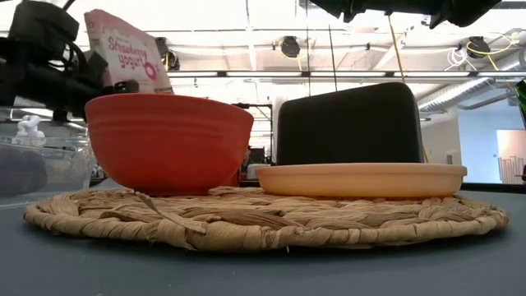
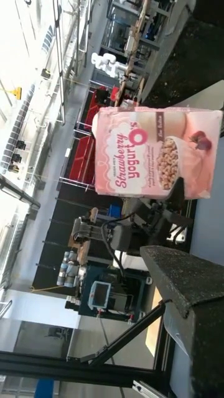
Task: Arrange a breakfast setting
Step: Pour the cereal from the cereal box into the orange bowl
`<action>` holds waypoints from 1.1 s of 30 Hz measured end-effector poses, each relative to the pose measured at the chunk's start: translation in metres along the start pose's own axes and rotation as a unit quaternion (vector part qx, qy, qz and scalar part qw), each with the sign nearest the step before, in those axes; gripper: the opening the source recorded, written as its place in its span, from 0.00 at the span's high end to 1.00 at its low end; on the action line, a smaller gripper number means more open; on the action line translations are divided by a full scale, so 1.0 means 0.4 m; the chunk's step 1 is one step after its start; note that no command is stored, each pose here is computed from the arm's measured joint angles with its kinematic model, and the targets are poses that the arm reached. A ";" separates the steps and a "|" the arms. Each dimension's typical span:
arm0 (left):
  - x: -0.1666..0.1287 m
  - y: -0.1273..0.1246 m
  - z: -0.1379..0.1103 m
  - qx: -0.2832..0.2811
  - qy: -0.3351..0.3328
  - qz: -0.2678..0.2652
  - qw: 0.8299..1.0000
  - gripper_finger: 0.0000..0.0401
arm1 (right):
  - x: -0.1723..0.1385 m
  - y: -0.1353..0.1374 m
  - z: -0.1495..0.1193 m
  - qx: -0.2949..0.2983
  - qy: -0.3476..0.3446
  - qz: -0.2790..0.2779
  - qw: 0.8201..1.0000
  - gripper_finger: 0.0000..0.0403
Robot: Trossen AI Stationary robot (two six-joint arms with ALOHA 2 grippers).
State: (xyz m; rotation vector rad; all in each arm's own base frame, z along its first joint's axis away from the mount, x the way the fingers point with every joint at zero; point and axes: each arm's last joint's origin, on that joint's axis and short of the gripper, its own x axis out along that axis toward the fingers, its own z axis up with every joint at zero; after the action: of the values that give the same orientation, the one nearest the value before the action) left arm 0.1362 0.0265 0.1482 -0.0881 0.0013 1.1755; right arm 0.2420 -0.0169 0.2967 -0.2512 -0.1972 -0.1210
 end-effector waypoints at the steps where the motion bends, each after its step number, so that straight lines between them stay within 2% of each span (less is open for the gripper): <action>1: 0.002 0.000 -0.002 -0.005 0.003 -0.006 1.000 0.76 | 0.000 0.000 0.000 0.000 0.000 0.000 1.000 0.09; 6: 0.018 0.004 -0.005 -0.012 0.015 -0.031 0.999 0.76 | 0.000 0.000 0.000 0.000 0.000 0.000 1.000 0.09; 12: 0.039 0.015 -0.007 -0.023 0.025 -0.033 0.999 0.76 | 0.000 0.000 0.000 0.000 0.000 0.000 1.000 0.09; 18: 0.056 0.030 -0.030 0.006 0.069 -0.049 0.996 0.76 | 0.000 0.000 0.000 -0.001 0.000 0.000 1.000 0.09; 33: 0.061 0.055 -0.068 0.059 0.134 -0.026 0.989 0.76 | 0.000 0.000 0.000 -0.001 0.000 0.000 1.000 0.09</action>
State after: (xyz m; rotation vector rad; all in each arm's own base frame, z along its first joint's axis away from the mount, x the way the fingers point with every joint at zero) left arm 0.1267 0.0556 0.1184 -0.1414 0.3038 1.1026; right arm 0.2420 -0.0168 0.2965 -0.2539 -0.1968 -0.1209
